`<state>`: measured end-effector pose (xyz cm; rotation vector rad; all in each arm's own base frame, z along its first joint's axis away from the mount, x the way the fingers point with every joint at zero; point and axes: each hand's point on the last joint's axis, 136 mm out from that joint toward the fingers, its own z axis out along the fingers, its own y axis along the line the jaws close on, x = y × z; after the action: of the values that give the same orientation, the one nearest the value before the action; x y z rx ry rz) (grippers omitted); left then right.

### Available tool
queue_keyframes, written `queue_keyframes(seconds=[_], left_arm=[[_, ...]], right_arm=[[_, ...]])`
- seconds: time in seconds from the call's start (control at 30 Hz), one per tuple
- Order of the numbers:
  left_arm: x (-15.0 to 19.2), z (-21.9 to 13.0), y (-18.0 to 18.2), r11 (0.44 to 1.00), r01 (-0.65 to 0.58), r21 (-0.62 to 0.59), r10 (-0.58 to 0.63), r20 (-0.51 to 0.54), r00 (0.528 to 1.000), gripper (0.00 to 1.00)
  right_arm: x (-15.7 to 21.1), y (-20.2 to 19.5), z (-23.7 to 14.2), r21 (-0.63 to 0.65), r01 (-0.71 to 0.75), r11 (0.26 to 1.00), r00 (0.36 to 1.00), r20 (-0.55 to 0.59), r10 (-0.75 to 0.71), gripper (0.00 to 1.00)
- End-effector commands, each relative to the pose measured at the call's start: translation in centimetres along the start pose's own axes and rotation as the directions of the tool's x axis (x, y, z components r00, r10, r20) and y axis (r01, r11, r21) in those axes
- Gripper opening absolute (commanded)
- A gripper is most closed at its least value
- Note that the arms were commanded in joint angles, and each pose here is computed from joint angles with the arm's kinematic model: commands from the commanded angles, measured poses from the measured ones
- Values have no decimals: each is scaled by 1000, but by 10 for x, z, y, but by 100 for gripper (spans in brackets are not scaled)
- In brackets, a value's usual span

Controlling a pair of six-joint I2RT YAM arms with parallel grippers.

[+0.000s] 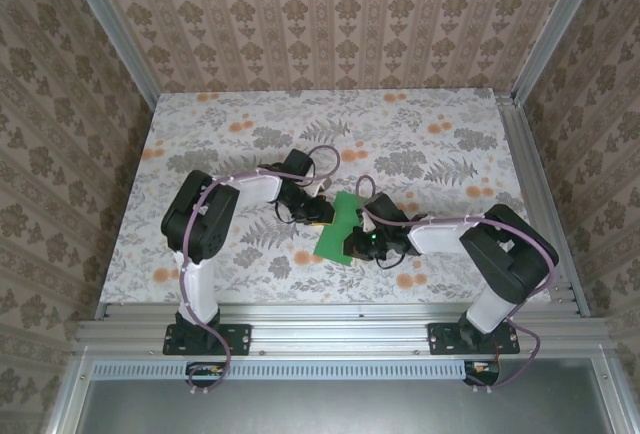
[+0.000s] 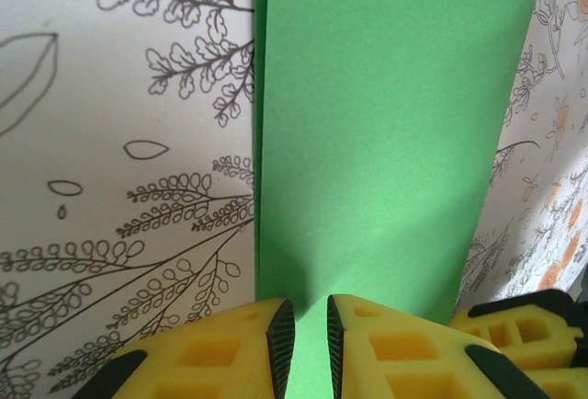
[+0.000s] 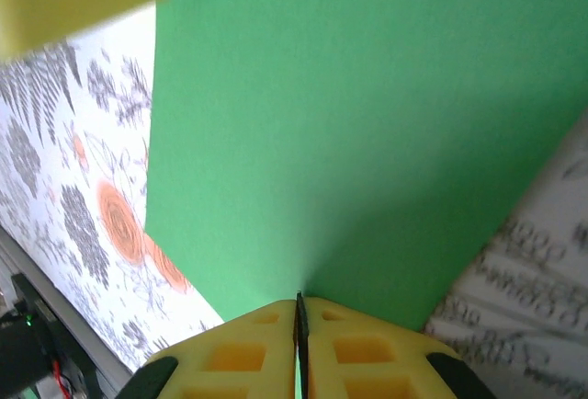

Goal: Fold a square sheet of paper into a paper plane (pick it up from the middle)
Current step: Fold the square sheet of paper in half at the center of the table.

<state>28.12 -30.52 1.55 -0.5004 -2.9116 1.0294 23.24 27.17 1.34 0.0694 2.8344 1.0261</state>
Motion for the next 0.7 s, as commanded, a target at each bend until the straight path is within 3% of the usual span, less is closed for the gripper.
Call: queue_keyframes(seconds=[0.0,0.37,0.5,0.67], left_arm=[[59,27,87,955,86,-284,-137,-163,977,24],[55,28,84,957,82,-277,-131,-162,978,24],[51,26,79,961,83,-262,-127,-156,980,24],[41,18,61,970,66,-233,-100,-134,986,25]], right_arm=[[37,-17,-1,61,13,998,992,-123,-6,13],[65,-19,-9,89,55,995,979,-200,-37,13],[56,-8,-19,73,62,995,985,-162,-50,13],[19,13,-30,2,30,1000,999,-30,-30,14]])
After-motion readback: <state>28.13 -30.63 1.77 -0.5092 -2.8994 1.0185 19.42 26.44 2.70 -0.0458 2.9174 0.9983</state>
